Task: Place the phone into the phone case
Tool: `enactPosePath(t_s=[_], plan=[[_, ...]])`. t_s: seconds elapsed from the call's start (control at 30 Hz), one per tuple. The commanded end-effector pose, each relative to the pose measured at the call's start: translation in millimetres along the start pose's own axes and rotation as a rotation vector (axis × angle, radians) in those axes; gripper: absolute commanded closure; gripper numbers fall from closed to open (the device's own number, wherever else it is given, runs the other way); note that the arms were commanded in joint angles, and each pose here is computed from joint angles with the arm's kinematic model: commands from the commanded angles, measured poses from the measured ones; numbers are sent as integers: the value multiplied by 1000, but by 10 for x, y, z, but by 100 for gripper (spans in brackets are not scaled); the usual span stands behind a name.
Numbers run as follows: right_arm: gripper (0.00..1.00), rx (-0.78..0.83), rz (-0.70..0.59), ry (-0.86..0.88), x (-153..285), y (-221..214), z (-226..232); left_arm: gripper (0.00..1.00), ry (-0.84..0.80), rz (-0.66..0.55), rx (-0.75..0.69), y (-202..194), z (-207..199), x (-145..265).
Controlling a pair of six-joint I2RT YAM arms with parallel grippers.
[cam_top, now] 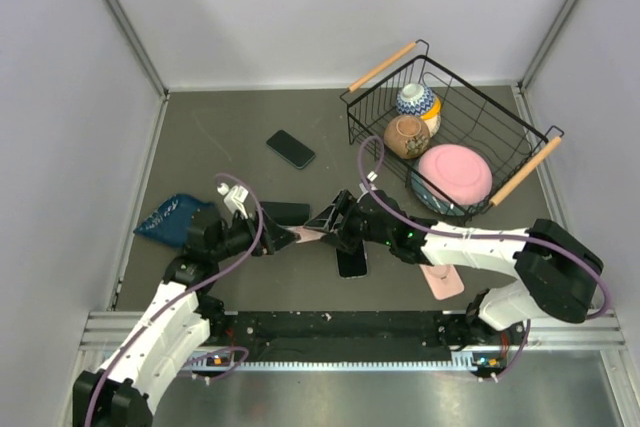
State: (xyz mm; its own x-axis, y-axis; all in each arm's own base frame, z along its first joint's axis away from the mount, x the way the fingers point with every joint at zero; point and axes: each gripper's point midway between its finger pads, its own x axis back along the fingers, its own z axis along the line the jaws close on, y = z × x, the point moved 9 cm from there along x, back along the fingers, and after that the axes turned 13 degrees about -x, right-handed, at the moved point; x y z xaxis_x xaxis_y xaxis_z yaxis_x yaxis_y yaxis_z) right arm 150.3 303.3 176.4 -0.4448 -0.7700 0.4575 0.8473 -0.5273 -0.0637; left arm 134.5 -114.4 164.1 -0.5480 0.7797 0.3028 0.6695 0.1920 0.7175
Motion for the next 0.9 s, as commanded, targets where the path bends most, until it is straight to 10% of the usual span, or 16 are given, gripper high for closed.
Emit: enactPosePath(t_s=[0.0, 0.43, 0.87], plan=[[33, -41, -15, 103, -45, -26, 288, 74, -69, -44, -47, 48, -64, -1], [33, -25, -47, 45, -20, -10, 264, 75, -47, -19, -12, -116, 35, -19], [31, 481, -237, 93, 737, 169, 505, 100, 44, -34, -176, 156, -107, 45]])
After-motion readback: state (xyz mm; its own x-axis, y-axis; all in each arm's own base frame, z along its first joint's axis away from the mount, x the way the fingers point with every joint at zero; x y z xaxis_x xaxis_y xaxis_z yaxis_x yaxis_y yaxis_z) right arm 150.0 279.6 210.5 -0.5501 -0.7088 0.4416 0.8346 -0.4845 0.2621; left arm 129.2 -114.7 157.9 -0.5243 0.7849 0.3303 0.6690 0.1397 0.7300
